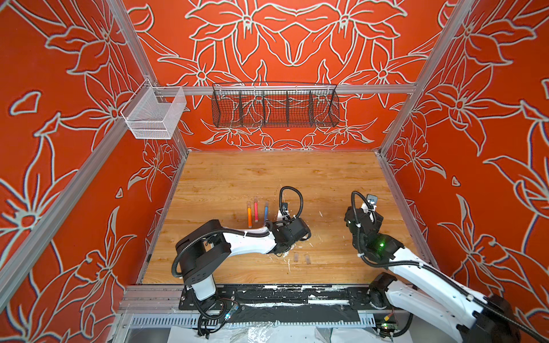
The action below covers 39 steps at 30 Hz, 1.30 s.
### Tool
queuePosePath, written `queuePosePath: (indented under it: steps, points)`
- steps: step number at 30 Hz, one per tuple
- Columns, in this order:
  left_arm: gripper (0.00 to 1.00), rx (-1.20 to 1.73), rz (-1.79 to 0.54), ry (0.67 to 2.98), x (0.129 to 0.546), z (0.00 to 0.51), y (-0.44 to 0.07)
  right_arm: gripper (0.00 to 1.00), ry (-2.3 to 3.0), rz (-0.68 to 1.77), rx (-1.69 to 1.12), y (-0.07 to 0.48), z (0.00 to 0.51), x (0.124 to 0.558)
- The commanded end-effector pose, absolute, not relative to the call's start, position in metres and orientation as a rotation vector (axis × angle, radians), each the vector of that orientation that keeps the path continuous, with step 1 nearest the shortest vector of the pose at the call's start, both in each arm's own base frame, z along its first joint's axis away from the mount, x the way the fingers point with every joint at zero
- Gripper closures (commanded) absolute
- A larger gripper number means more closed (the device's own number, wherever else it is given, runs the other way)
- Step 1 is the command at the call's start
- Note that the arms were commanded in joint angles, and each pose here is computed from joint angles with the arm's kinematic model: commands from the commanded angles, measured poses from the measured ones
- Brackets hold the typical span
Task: Insert the pens into the pen caps
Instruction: 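Lay the capped yellow marker beside the blue marker and open the left gripper, then move the left gripper back over the purple marker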
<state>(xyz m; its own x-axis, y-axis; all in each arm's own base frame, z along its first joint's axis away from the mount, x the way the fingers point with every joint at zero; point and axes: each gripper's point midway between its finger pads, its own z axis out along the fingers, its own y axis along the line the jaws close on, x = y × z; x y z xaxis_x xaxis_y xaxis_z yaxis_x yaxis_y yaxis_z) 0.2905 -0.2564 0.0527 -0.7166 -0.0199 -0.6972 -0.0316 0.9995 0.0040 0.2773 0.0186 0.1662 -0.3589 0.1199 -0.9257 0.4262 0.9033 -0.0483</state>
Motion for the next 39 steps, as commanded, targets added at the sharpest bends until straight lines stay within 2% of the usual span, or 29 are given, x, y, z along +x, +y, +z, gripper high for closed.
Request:
queuePosePath:
  steps: [1,6,12,18,23,28,34,39]
  points:
    - [1.0,-0.05,0.129,2.376,0.298,0.044,-0.245,0.24,1.918,-0.373,0.442,0.018,0.17,0.286]
    - [1.0,-0.073,0.175,2.404,0.307,0.028,-0.241,0.27,2.012,-0.439,0.425,0.024,0.16,0.292]
    - [0.99,-0.108,0.227,2.422,0.312,0.022,-0.234,0.23,1.998,-0.412,0.437,0.023,0.16,0.288]
    - [0.84,-0.141,0.231,2.433,0.313,0.019,-0.229,0.21,1.964,-0.345,0.448,0.019,0.163,0.279]
    - [0.76,-0.119,0.222,2.432,0.314,0.023,-0.232,0.2,1.961,-0.348,0.45,0.018,0.163,0.278]
    - [0.63,-0.118,0.228,2.431,0.315,0.037,-0.233,0.21,1.973,-0.38,0.456,0.018,0.162,0.281]
    - [0.6,-0.138,0.206,2.372,0.298,0.081,-0.23,0.21,1.969,-0.372,0.455,0.018,0.163,0.28]
    - [0.59,-0.139,0.25,2.287,0.262,0.131,-0.231,0.2,1.964,-0.361,0.454,0.018,0.163,0.279]
